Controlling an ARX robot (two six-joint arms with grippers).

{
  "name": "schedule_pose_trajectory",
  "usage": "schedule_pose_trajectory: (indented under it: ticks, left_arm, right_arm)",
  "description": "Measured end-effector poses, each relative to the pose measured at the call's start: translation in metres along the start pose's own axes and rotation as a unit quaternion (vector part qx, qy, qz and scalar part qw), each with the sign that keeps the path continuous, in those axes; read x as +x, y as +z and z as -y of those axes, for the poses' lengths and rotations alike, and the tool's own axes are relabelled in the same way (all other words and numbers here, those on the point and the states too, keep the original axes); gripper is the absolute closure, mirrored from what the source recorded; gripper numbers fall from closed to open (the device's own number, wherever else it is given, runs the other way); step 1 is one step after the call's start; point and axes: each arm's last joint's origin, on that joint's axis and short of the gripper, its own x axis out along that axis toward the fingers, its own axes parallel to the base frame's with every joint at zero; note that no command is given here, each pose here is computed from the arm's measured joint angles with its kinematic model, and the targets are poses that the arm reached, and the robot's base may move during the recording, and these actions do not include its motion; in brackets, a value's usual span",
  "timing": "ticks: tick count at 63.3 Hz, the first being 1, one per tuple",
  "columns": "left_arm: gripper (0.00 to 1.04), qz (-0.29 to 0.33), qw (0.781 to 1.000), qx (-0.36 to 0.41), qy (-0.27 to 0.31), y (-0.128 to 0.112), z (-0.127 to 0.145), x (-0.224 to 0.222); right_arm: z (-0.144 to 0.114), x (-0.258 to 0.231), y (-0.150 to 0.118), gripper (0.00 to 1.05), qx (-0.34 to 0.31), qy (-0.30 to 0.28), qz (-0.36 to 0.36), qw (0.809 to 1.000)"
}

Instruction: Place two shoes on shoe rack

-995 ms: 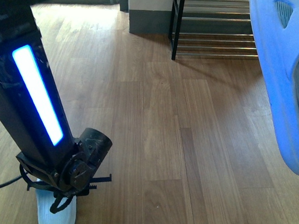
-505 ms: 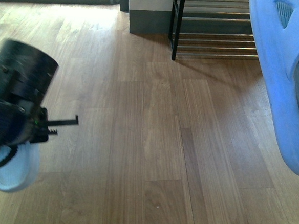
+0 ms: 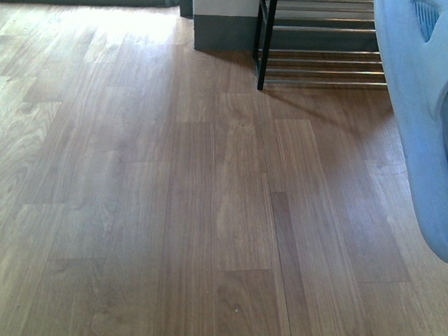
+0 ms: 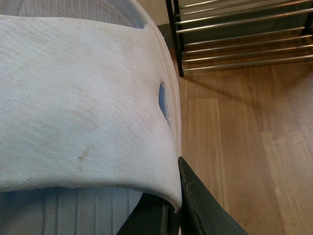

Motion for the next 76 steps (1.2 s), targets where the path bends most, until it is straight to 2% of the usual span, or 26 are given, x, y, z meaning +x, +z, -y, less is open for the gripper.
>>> schedule_pose_trajectory:
  ticks: [14,76]
  left_arm:
    - [1.03,0.035,0.999,0.003,0.013,0.005,-0.016,-0.038]
    - [1.03,0.037,0.999,0.005,0.014,0.005,-0.017,-0.040]
  right_arm:
    - [0.000,0.000,0.000,1.03,0.000,0.000,0.000,1.000]
    - [0.000,0.000,0.000,1.03,0.000,0.000,-0.001,1.000]
